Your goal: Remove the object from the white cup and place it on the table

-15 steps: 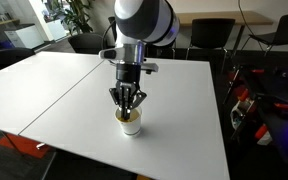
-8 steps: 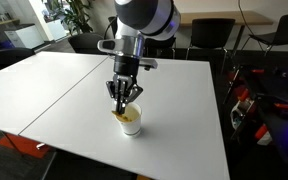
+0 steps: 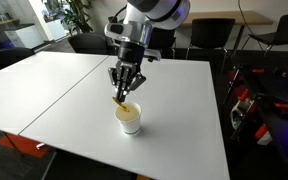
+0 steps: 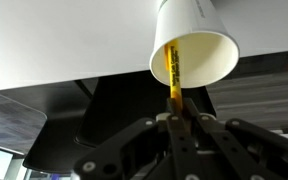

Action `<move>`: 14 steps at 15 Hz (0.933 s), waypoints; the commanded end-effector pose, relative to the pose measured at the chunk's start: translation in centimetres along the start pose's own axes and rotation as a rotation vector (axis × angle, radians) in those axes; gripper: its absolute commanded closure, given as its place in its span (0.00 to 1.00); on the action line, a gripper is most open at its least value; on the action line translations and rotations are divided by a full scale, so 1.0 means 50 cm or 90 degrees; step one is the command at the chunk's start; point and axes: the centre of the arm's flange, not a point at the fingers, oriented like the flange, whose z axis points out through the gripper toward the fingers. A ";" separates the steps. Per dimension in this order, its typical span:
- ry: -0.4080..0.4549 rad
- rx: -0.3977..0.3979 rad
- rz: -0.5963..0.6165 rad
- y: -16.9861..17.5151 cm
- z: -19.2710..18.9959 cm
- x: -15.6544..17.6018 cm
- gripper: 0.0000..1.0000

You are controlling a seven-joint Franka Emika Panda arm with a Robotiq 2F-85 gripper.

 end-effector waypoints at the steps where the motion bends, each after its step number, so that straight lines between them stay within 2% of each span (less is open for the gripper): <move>1: 0.028 -0.023 -0.044 -0.049 -0.072 -0.012 0.98; 7: 0.076 -0.054 -0.082 -0.076 -0.139 -0.017 0.98; 14: 0.094 -0.134 -0.068 -0.112 -0.216 -0.027 0.98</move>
